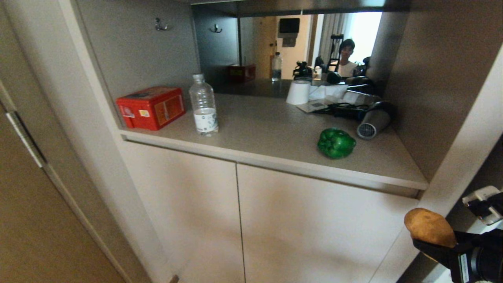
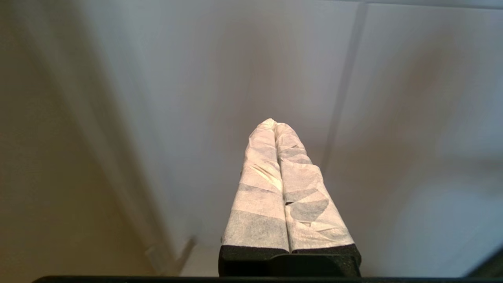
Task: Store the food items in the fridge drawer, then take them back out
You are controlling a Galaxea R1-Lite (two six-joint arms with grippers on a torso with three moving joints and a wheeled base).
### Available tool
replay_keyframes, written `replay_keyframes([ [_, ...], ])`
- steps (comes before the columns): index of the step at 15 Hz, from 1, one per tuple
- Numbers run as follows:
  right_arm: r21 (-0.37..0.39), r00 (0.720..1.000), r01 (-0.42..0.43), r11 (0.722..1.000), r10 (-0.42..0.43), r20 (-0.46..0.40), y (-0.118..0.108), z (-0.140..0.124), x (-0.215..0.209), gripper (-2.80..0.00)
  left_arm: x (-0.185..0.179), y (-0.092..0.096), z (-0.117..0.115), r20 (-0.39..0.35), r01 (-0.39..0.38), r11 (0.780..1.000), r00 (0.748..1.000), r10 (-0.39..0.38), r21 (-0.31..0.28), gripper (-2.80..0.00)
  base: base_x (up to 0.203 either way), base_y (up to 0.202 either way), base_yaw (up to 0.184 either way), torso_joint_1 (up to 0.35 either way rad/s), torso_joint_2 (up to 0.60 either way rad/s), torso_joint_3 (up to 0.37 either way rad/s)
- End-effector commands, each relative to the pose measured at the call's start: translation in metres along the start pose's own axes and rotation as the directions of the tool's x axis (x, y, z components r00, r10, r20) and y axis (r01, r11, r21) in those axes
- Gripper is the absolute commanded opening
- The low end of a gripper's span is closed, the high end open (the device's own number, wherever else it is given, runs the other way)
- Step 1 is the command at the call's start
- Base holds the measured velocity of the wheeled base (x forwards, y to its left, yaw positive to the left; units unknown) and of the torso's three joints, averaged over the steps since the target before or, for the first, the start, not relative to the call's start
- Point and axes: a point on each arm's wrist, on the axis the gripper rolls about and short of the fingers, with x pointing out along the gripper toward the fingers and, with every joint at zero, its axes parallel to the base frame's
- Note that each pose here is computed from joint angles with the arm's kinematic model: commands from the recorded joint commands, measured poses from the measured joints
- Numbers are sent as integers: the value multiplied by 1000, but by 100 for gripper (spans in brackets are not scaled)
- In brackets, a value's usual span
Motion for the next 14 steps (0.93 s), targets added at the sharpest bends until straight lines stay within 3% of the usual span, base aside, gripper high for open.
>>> replay_keyframes([
  [1,-20,1000,-4,1000,5,6,1,2,0,-280,1,0,-3,-8,0,1000,1000,0,0,-280,2,-8,174,2,2,-2],
  [4,-110,998,-50,993,53,22,5,6,0,-280,1,0,-3,-7,0,1000,1000,0,0,-280,0,-8,175,5,1,7],
  [9,-178,974,-173,969,194,113,25,51,6,-280,1,0,-3,-8,0,1000,1000,0,0,-280,0,-2,77,1,2,3],
  [12,-183,971,-190,965,212,109,40,87,39,-280,1,0,-3,-8,0,1000,1000,0,0,-280,0,0,0,0,0,0],
  [14,-163,980,-151,975,169,104,58,106,63,-280,1,0,-3,-8,0,1000,1000,0,0,-280,0,0,0,0,0,0],
])
